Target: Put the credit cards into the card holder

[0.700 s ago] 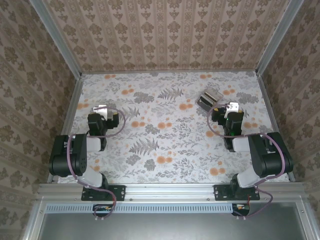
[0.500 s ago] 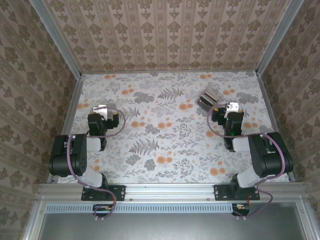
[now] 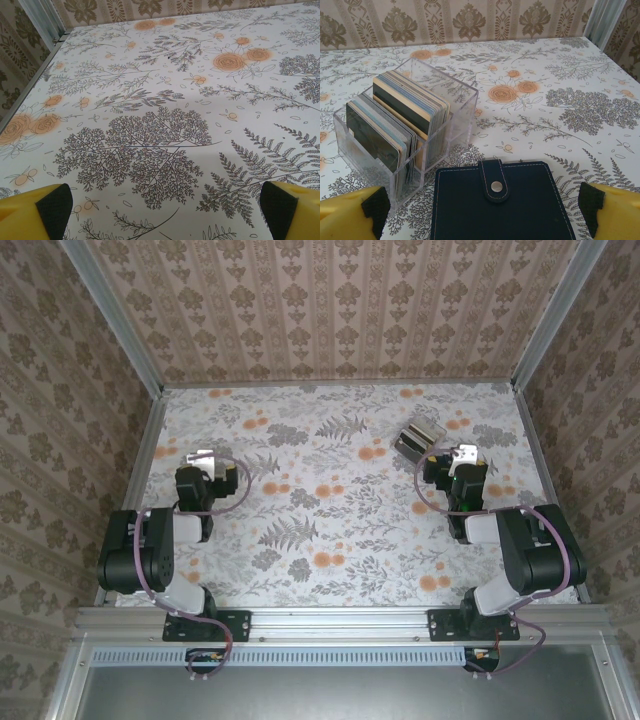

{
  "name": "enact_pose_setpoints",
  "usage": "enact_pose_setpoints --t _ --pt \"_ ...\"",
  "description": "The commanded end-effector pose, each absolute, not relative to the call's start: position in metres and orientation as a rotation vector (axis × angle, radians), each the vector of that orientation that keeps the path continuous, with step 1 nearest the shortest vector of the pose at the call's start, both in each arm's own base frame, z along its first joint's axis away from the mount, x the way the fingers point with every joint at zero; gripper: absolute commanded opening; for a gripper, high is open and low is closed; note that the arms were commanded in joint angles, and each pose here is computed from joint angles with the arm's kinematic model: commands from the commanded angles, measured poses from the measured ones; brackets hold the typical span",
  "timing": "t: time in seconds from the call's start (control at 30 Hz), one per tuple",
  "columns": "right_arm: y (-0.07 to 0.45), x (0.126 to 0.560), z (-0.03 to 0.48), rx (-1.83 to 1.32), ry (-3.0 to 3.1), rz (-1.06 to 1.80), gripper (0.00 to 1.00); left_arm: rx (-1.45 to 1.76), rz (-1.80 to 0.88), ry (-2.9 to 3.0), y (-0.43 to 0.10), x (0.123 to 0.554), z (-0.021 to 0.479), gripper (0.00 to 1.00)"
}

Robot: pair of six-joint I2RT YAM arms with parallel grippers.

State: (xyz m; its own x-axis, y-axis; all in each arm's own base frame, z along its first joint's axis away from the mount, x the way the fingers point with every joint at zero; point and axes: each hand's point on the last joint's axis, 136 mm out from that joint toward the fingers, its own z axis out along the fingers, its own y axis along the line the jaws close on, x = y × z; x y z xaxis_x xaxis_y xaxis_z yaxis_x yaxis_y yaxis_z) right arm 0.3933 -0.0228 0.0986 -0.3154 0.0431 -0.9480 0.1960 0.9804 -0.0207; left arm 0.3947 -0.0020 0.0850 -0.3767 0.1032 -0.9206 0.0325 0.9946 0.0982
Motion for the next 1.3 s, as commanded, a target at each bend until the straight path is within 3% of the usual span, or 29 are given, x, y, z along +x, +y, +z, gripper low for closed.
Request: enact_pose_setpoints --t 0.0,0.17,0.37,0.6,0.73,0.87,1.0,1.13,1.27 --pt "-0.022 0.395 0.101 0.177 1.886 -0.159 1.0 0.092 0.07 1.935 -0.004 0.4 0.094 1.0" --pt "-0.022 0.395 0.101 0.175 1.885 -0.156 1.0 0.094 0.072 1.933 -0.004 0.399 0.094 1.0" --pt "-0.023 0.396 0.11 0.179 1.9 -0.16 1.0 -0.083 0.199 1.844 0.024 0.375 0.13 1.0" --pt "-0.057 0.377 0.16 0.513 1.904 -0.19 1.0 -0.195 0.057 1.919 0.015 0.344 0.193 1.0" --pt "-0.078 0.348 0.138 0.995 1.98 -0.095 0.94 -0.554 -0.01 1.938 0.038 0.314 0.203 1.0" --pt "-0.067 0.352 0.122 1.174 2.1 0.064 0.87 -0.642 -0.346 1.961 0.021 0.318 0.195 1.0" --pt "-0.08 0.356 0.118 1.306 2.188 -0.056 0.89 -0.561 -0.537 2.038 -0.005 0.326 0.196 1.0" --pt "-0.067 0.38 0.098 1.325 2.32 0.13 0.75 -0.48 -0.562 2.144 -0.019 0.332 0.19 1.0" --pt "-0.055 0.39 0.076 1.379 2.368 0.198 0.74 -0.402 -0.573 2.195 -0.033 0.331 0.185 1.0"
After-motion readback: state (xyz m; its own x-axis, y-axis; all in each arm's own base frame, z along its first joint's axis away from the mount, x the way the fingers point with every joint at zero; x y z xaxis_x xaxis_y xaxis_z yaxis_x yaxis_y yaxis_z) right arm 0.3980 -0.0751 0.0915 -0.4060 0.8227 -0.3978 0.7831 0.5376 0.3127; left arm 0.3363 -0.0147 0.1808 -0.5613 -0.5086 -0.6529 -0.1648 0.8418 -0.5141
